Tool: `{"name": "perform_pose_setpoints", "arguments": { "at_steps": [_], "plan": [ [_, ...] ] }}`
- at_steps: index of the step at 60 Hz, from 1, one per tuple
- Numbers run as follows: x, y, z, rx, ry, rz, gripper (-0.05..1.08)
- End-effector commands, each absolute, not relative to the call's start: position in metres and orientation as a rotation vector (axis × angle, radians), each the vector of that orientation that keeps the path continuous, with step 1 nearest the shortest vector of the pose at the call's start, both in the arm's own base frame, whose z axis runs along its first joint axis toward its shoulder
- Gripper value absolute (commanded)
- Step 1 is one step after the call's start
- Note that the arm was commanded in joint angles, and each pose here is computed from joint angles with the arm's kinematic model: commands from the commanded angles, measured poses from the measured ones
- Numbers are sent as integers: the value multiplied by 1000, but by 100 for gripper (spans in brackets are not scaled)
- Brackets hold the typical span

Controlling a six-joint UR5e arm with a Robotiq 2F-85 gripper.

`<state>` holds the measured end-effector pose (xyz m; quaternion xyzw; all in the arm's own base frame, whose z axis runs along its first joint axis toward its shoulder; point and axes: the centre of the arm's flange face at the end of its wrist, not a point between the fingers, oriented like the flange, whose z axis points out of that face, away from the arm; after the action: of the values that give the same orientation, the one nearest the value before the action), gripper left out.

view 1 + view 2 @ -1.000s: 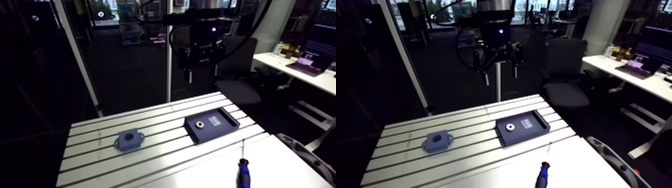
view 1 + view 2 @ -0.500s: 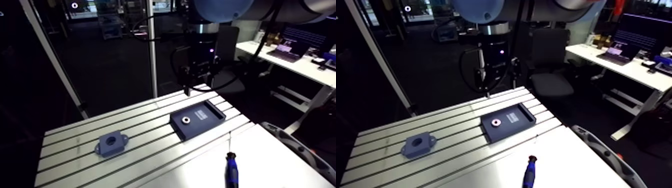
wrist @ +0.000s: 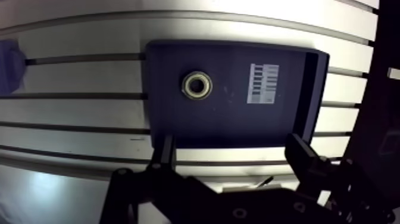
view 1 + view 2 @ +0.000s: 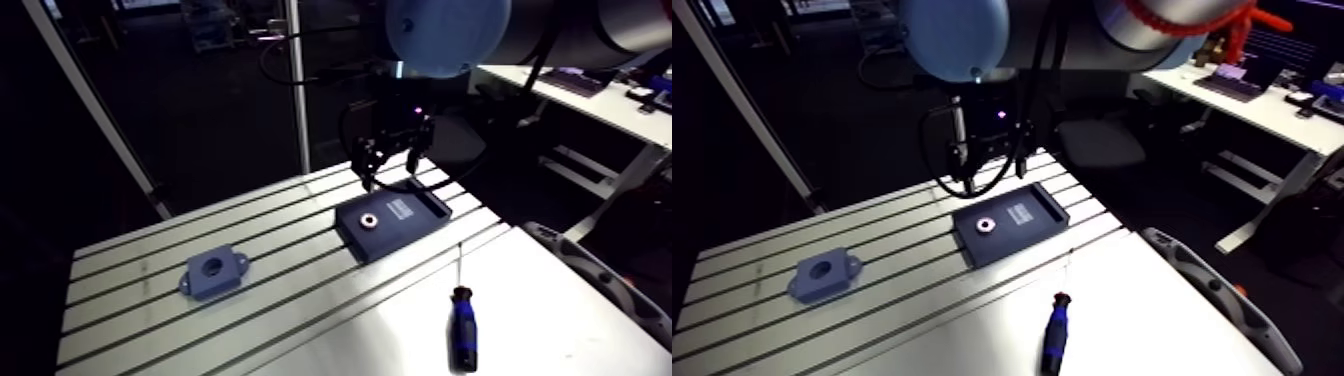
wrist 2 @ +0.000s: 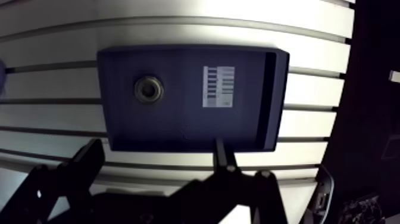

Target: Pick up the bearing and press it into the housing until flush.

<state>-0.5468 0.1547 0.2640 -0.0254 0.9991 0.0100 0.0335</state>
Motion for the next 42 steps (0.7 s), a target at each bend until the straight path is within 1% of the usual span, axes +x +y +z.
{"name": "perform_pose_setpoints", "arguments": {
  "at_steps": [1,7,14,15,16,17,18,19,20,21,22,26,35,38,39,42],
  "plan": [
    [-557,152,244,-79,3068,25,1],
    [-559,148,239,-92,3070,32,1],
    [-561,148,234,-91,3063,27,3],
    [-560,148,232,-89,3061,25,8],
    [-560,148,232,-89,3061,25,8],
    [-560,147,231,-90,3058,23,13],
    [-560,147,231,-90,3058,23,13],
    [-560,147,229,-91,3055,20,17],
    [-560,147,229,-91,3055,20,17],
    [-560,146,226,-91,3050,16,22],
    [-560,145,224,-91,3046,13,24],
    [-559,145,222,-91,3044,11,28],
    [-557,144,217,-89,3034,2,32],
    [-557,144,212,-89,3027,-3,32],
    [-557,143,209,-91,3023,-6,35],
    [-557,143,208,-89,3026,-4,35]
  ]
}}
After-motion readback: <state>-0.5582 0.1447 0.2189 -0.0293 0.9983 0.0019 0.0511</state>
